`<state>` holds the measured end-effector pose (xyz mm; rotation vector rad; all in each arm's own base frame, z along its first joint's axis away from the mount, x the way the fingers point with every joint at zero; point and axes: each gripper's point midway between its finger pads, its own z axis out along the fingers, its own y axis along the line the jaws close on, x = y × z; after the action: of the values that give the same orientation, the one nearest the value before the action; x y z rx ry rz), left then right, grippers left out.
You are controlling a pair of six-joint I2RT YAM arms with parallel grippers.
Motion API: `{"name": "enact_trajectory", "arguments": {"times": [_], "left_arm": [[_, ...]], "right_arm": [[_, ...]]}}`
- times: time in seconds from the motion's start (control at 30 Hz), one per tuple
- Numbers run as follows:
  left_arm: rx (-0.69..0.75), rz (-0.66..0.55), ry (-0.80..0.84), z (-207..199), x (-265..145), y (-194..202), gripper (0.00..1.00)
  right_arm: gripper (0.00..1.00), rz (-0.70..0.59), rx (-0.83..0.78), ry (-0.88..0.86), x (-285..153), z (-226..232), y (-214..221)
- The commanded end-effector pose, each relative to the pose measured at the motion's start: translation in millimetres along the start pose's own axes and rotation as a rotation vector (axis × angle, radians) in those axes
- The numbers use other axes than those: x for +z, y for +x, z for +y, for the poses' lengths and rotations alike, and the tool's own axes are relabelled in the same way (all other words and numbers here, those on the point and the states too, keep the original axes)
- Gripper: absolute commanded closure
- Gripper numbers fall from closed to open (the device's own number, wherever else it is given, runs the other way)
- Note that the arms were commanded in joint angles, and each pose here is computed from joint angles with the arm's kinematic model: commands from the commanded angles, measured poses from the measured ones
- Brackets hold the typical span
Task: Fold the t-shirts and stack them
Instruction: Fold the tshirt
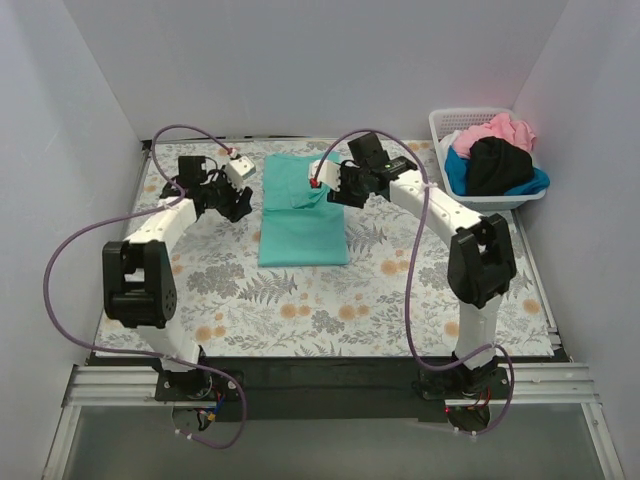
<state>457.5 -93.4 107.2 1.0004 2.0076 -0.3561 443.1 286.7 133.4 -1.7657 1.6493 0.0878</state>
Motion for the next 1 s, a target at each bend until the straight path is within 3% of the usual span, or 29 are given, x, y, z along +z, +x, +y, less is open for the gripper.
{"name": "enact_trajectory", "arguments": {"times": [0.0, 0.07, 0.1, 0.17, 0.33, 0.6, 0.8, 0.83, 0.93, 0.97], "left_arm": [[-0.004, -0.094, 0.083, -50.6, -39.0, -23.5, 0.46], [0.071, -0.125, 0.128, -72.9, -50.5, -24.2, 0.47], [0.074, -0.095, 0.167, -91.8, -47.2, -2.3, 0.47], [0.190, -0.098, 0.202, -114.4, -49.6, 5.3, 0.49], [0.311, -0.057, 0.256, -156.0, -43.2, 42.9, 0.50], [0.353, 0.009, 0.230, -154.5, -18.5, 63.9, 0.48], [0.380, 0.050, 0.220, -150.5, -7.9, 82.0, 0.48], [0.380, 0.071, 0.215, -149.0, -5.2, 89.1, 0.48], [0.391, 0.118, 0.217, -148.0, -1.5, 102.3, 0.55], [0.393, 0.140, 0.216, -147.5, -0.4, 107.7, 0.66]], "right_arm": [[0.46, -0.056, 0.049, -0.044, -41.7, 22.0, -18.5], [0.53, -0.061, 0.076, -0.131, -39.6, 57.6, -17.0], [0.54, -0.071, 0.070, -0.153, -42.8, 69.8, -19.5], [0.58, -0.059, 0.058, -0.226, -33.8, 104.6, -19.0], [0.59, -0.048, 0.058, -0.312, -13.4, 144.9, -20.8], [0.53, 0.022, 0.039, -0.325, 18.2, 173.0, 12.8], [0.57, 0.056, 0.030, -0.326, 32.7, 179.7, 27.7], [0.59, 0.064, 0.033, -0.326, 34.5, 180.5, 30.5], [0.78, 0.081, 0.038, -0.326, 38.5, 183.4, 36.4], [0.92, 0.088, 0.039, -0.325, 38.8, 183.7, 38.1]]}}
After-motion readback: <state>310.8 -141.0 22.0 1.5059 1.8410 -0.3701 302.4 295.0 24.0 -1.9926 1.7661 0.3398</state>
